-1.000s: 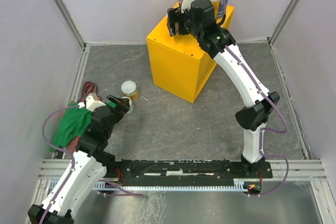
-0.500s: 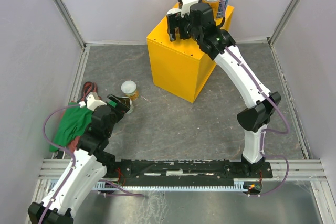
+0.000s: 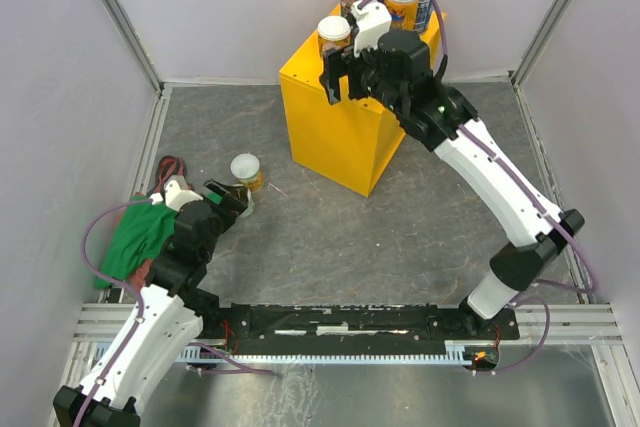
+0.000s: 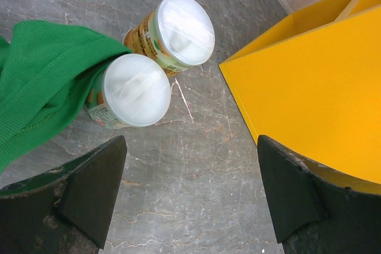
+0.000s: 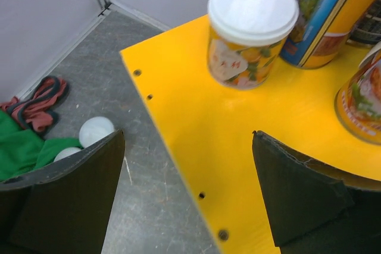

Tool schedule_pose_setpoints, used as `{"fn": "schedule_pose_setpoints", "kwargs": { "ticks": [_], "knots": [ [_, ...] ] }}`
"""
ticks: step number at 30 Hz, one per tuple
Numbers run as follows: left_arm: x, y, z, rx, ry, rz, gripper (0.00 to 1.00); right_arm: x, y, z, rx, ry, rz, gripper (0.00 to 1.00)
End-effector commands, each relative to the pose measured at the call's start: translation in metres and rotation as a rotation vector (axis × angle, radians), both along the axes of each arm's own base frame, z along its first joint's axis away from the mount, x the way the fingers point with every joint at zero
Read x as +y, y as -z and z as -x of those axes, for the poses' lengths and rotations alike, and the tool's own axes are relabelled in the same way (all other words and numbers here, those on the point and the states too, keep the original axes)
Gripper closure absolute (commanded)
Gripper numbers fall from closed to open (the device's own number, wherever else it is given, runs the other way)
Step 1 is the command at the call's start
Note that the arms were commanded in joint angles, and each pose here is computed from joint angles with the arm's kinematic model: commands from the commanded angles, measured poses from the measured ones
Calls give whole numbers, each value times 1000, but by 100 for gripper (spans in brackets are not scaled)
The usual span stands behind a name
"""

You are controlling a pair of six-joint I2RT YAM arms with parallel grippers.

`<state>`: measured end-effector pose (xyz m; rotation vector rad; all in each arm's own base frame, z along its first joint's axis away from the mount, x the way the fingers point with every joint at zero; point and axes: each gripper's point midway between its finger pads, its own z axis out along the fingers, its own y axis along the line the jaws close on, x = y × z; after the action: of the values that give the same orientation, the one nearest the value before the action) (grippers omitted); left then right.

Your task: Place and organize the canned foods onto the counter

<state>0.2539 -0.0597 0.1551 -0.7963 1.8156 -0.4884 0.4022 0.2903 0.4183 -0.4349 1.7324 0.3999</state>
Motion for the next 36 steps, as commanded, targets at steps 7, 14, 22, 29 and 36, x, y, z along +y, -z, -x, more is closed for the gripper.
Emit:
{"fn": "schedule_pose_setpoints", "kwargs": {
  "ticks": [7,14,22,29,36],
  "knots": [
    [8,-21,0,-68,-43,25,4,39,0,89,-58,-118,-31,9],
    [15,-22,3,-54,-74,9,4,99,72,127,74,-270,-5,12],
    [20,-27,8,-50,-92,2,4,151,167,125,221,-352,3,11],
    [26,-39,16,-48,-98,-28,4,188,227,121,307,-415,25,8],
    [33,-49,25,-58,-99,-62,4,216,259,115,343,-443,45,7]
  ]
}}
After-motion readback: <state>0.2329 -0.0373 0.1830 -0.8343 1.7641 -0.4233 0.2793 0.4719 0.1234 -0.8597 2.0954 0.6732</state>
